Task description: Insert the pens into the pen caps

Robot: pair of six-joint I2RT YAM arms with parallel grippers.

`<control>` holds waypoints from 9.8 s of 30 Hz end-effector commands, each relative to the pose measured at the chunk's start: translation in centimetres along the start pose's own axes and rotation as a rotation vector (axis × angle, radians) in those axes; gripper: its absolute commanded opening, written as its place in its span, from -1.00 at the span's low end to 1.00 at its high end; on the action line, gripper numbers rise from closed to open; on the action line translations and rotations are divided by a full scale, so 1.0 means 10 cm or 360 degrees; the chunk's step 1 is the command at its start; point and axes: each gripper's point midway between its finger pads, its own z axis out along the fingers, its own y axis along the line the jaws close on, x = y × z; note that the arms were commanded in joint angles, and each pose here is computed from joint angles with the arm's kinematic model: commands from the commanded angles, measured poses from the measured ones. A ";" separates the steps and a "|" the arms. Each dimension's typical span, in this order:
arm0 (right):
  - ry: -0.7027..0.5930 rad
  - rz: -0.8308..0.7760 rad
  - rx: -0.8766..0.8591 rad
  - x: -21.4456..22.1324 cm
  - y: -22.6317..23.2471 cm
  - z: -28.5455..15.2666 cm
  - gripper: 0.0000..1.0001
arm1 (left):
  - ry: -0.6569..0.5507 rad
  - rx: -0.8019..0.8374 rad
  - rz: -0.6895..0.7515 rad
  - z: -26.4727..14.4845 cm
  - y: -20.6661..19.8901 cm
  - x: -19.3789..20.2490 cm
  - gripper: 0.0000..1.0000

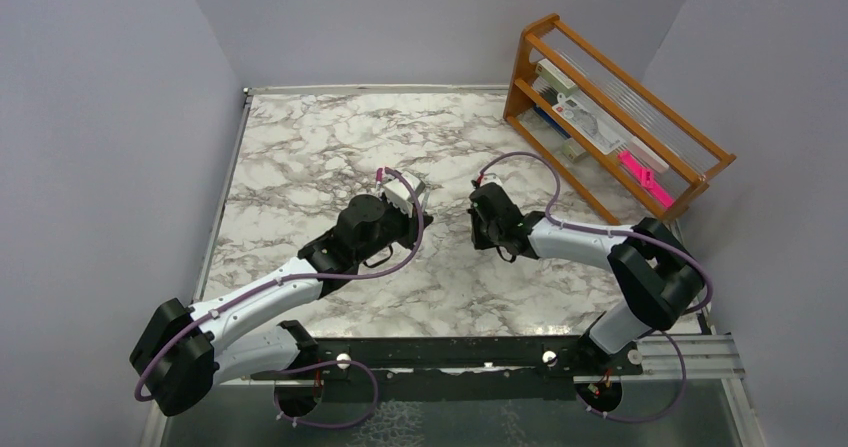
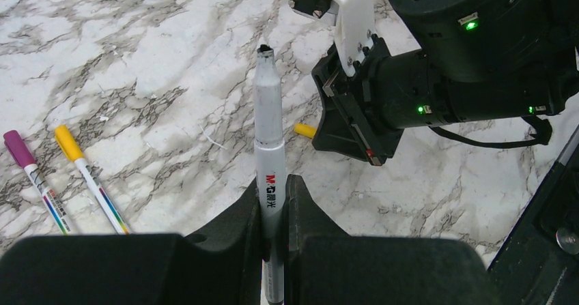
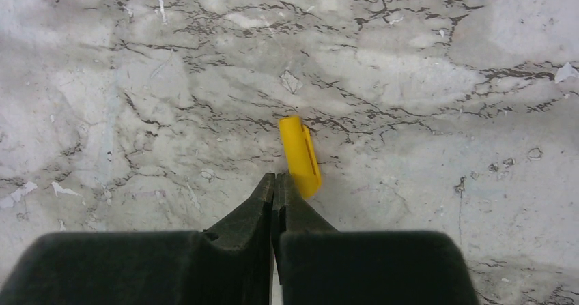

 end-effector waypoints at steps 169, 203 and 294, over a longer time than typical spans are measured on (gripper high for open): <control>-0.1239 0.0113 -0.1202 -1.74 0.80 -2.33 -0.98 | -0.0450 0.1009 -0.0613 0.27 -1.18 -0.54 -1.00; -0.1188 0.0062 -0.1217 -1.39 0.73 -2.33 -0.94 | -0.0701 0.0947 -0.0499 0.11 -1.14 -1.06 -1.00; -0.0544 -0.0035 -0.1102 -0.48 0.63 -1.51 -0.98 | -0.1101 0.0824 0.0331 -0.11 -1.31 -2.51 -1.00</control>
